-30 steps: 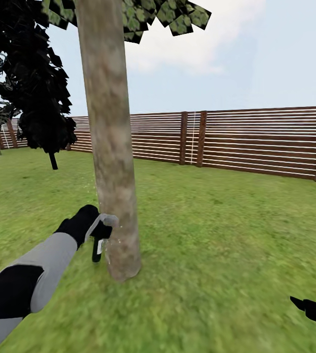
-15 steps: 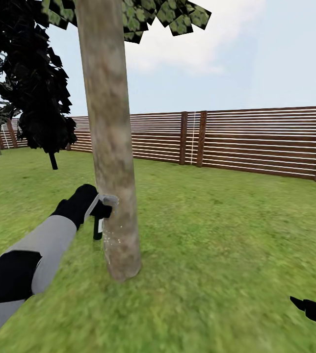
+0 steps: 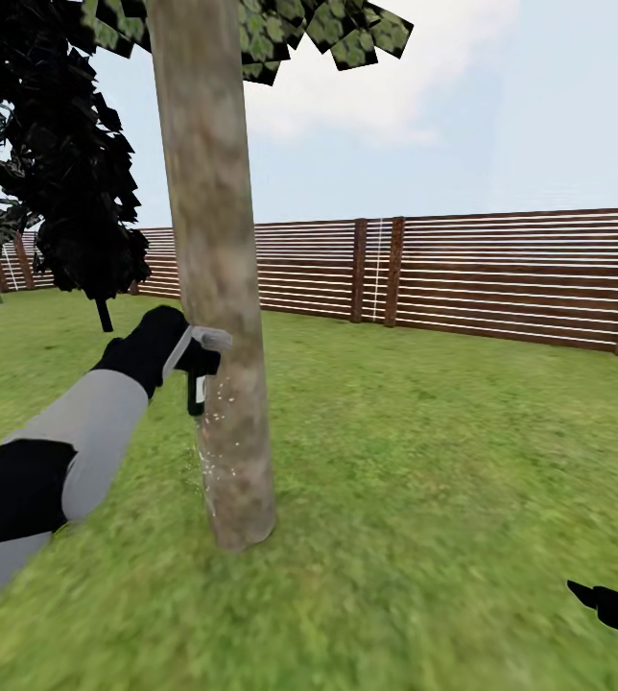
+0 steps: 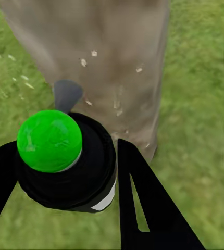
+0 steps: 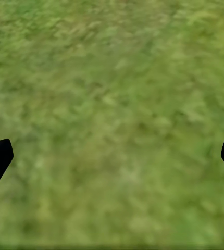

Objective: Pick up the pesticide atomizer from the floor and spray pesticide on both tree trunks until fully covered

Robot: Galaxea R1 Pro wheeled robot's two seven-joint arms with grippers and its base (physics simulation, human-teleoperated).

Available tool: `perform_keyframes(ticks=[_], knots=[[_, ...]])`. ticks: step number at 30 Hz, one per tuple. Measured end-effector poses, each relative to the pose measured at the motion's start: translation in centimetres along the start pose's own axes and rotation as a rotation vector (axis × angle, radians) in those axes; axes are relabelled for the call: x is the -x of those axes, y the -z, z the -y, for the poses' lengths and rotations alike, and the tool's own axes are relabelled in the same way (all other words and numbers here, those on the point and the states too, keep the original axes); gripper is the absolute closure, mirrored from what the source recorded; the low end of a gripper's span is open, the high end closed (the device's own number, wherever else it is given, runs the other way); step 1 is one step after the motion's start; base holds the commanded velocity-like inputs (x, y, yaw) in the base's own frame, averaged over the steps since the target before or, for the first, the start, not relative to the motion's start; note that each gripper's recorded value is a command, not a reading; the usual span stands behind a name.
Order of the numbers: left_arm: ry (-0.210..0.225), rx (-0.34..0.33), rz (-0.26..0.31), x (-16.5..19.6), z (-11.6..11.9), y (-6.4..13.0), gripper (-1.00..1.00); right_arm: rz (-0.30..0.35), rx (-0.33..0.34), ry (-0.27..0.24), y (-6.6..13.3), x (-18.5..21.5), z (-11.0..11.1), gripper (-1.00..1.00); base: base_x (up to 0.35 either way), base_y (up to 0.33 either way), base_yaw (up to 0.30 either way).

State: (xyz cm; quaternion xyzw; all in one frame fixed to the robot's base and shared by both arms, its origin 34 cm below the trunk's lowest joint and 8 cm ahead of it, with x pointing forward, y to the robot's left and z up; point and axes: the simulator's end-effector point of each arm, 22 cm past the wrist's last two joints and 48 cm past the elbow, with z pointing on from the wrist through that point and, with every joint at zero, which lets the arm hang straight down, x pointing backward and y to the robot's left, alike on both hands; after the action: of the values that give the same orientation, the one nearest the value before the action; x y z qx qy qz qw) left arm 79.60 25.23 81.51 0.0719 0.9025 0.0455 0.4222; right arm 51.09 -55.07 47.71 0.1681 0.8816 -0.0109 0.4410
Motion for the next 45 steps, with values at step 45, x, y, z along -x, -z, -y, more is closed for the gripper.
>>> perform_keyframes(ticks=[45], knots=[[-0.032,-0.079,-0.330,-27.6,3.8,-12.5,1.00,-0.004,0.009,0.007,-0.1,0.0,-0.4,-1.00,0.000,0.000,0.000]])
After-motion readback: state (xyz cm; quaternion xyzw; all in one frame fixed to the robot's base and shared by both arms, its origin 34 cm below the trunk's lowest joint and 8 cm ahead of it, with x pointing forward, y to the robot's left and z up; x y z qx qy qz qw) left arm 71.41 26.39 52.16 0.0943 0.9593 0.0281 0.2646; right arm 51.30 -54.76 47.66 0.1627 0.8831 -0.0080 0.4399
